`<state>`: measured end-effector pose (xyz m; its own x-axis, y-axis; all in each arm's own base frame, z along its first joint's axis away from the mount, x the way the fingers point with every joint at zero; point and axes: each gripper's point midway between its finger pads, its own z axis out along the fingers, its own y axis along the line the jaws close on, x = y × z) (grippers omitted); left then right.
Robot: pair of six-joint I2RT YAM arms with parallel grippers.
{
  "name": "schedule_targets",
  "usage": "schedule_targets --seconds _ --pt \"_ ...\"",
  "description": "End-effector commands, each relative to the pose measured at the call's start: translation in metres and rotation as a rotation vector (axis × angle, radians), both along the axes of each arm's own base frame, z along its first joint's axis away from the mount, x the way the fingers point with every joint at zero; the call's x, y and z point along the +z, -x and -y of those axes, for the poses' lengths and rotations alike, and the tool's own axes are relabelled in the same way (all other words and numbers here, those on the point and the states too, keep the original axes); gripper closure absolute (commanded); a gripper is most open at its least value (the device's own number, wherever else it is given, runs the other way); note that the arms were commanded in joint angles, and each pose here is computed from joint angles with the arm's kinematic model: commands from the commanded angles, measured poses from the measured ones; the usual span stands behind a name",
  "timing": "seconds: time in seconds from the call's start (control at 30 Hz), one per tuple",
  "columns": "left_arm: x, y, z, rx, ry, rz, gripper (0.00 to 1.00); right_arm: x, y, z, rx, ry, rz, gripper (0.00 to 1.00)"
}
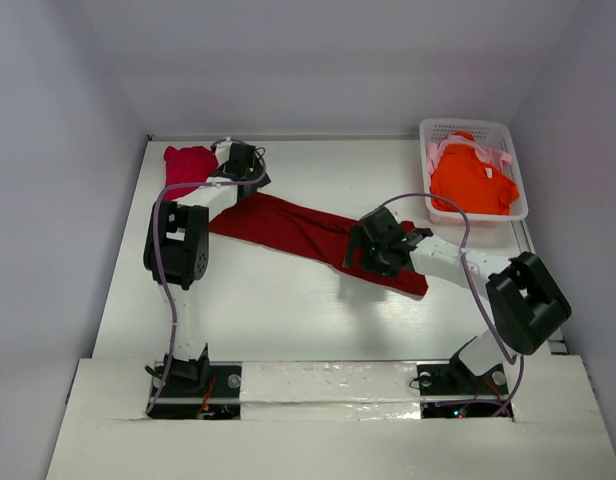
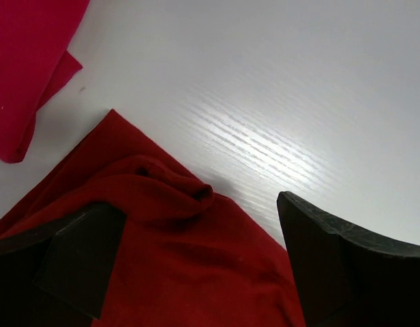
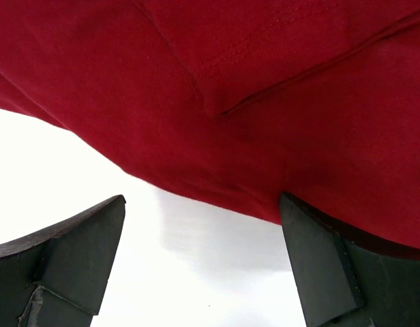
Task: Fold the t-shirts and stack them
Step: Fold the tshirt
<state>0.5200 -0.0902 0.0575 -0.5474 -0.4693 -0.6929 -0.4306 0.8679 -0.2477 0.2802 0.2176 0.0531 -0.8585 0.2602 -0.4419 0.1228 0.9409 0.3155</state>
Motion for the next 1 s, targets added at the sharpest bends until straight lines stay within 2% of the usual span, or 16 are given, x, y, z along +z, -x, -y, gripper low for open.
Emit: schedule_targets --seconds 0.0,0.43,0.83,0.97 --pt "0.016 -0.016 0.003 -0.007 0.015 0.052 0.11 0.002 -0.009 -0.012 0.015 -0.036 0.029 0.01" --pt "0.018 -0.017 0.001 0.001 0.002 0.055 0.11 -0.021 -0.005 -0.025 0.049 -0.069 0.001 0.01" --pt "0.021 -0.032 0.005 -0.009 0.005 0.076 0.11 0.021 -0.002 0.003 -0.022 -0.007 0.068 0.01" --pt "0.021 -0.031 0.003 -0.005 -0.004 0.076 0.11 0.051 -0.006 0.022 -0.080 0.050 0.128 0.01"
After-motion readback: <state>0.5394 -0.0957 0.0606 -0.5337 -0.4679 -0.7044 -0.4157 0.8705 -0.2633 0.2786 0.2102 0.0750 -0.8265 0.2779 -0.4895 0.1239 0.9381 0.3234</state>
